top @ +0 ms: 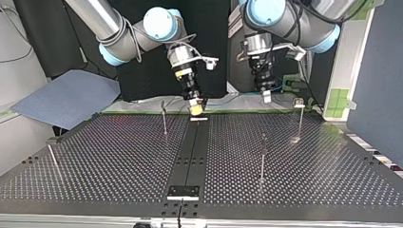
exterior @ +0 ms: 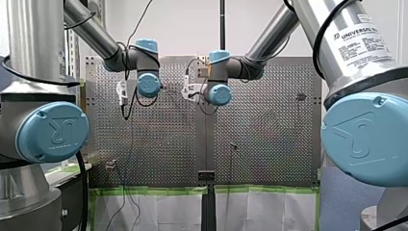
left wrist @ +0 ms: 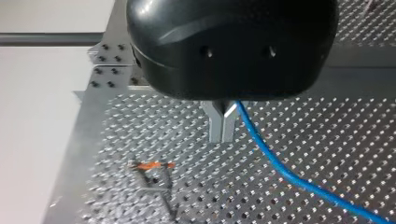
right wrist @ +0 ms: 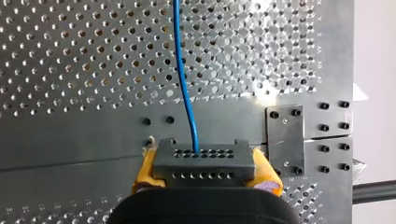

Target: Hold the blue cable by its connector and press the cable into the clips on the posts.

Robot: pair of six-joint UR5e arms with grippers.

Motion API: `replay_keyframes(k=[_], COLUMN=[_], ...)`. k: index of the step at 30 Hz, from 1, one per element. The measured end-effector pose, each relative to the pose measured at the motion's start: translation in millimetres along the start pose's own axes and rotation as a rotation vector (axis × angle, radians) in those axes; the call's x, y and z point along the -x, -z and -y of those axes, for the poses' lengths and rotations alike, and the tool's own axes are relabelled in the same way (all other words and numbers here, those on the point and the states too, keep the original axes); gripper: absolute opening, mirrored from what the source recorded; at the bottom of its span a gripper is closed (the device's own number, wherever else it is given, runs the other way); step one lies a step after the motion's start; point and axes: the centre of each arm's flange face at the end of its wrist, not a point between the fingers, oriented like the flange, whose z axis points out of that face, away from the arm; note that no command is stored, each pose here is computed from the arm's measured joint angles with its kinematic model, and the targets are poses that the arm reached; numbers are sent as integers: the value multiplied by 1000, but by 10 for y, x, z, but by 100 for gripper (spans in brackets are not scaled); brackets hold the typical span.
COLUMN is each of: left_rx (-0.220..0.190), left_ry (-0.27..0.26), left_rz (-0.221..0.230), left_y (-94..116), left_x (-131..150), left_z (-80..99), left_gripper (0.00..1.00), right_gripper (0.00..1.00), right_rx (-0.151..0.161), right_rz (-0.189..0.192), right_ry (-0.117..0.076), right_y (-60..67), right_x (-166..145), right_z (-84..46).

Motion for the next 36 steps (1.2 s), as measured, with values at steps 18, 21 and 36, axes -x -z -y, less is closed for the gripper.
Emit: replay_keyframes(k=[18, 21, 36], left_rx=[41, 32, -12], left_ry=[-2, 5, 31], left_rz=[51, 53, 35], left_y=[-110, -142, -441], left_x=[332, 342, 219], left_z=[-74, -50, 47], left_gripper=[0, 0, 0], right_gripper=[0, 0, 0], right_rx=[-3, 0, 8], right_rz=[-10, -15, 4], right_ry=[-7, -10, -51], right_y=[-169, -198, -441], right_x=[-227, -251, -90], right_z=[22, 9, -34])
